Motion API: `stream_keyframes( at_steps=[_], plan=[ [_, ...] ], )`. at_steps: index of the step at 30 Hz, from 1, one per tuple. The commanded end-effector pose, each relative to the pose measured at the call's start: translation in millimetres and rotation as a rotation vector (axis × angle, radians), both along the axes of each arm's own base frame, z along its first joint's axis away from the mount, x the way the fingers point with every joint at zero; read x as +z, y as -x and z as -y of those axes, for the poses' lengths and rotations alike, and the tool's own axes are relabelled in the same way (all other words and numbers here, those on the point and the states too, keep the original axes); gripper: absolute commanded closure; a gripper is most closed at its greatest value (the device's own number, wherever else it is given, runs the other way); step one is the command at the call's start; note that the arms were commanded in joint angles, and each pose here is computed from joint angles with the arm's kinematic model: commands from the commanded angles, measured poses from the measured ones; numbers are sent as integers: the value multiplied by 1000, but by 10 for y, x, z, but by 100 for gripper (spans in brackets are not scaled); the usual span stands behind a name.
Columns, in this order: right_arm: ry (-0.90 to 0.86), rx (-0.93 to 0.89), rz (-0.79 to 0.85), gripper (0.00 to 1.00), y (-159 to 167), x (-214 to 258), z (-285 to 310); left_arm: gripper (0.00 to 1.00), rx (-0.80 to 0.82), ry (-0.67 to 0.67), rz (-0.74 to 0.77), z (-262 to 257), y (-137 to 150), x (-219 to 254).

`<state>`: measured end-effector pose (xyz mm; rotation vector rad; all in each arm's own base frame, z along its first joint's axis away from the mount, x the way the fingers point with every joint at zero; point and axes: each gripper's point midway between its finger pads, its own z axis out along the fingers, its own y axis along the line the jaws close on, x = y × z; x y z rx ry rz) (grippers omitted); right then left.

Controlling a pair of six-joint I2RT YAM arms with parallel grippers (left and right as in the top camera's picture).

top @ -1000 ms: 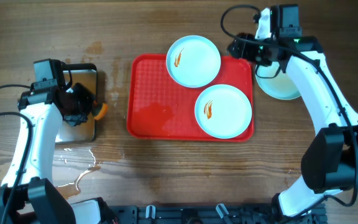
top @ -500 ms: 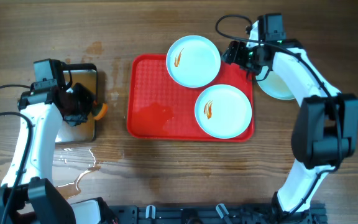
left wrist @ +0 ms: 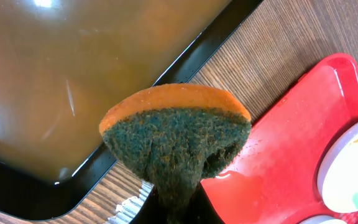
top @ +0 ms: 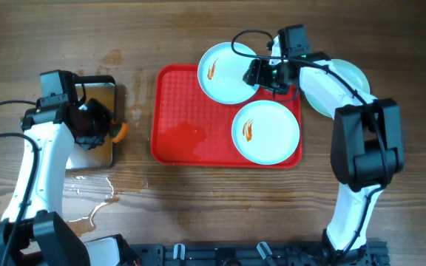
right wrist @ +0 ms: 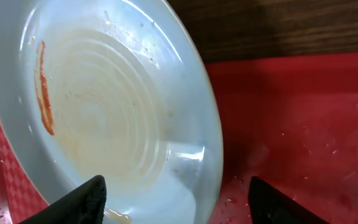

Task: Clean dirty plates on tray and stack at the side

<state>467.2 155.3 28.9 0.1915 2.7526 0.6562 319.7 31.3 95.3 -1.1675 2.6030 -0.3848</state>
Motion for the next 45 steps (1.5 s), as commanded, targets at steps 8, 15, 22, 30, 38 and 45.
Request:
stream_keyframes(
  at_steps=[8,15,22,30,38,45],
  plan=[
    [29,29,-39,29,111,-223,-166,96,-21,-1,13,8,5,22],
    [25,41,-29,51,113,-212,-239,96,-22,-1,13,8,6,22],
    [-1,87,-25,96,153,-191,-343,96,-22,-1,14,9,4,22],
    [5,209,-15,84,351,-192,-732,96,-21,-1,13,8,5,22],
    [149,314,-13,80,615,-303,-946,96,-22,-1,14,9,5,22],
    [166,334,-60,79,774,-342,-987,96,-45,5,15,85,-2,25]
  ],
)
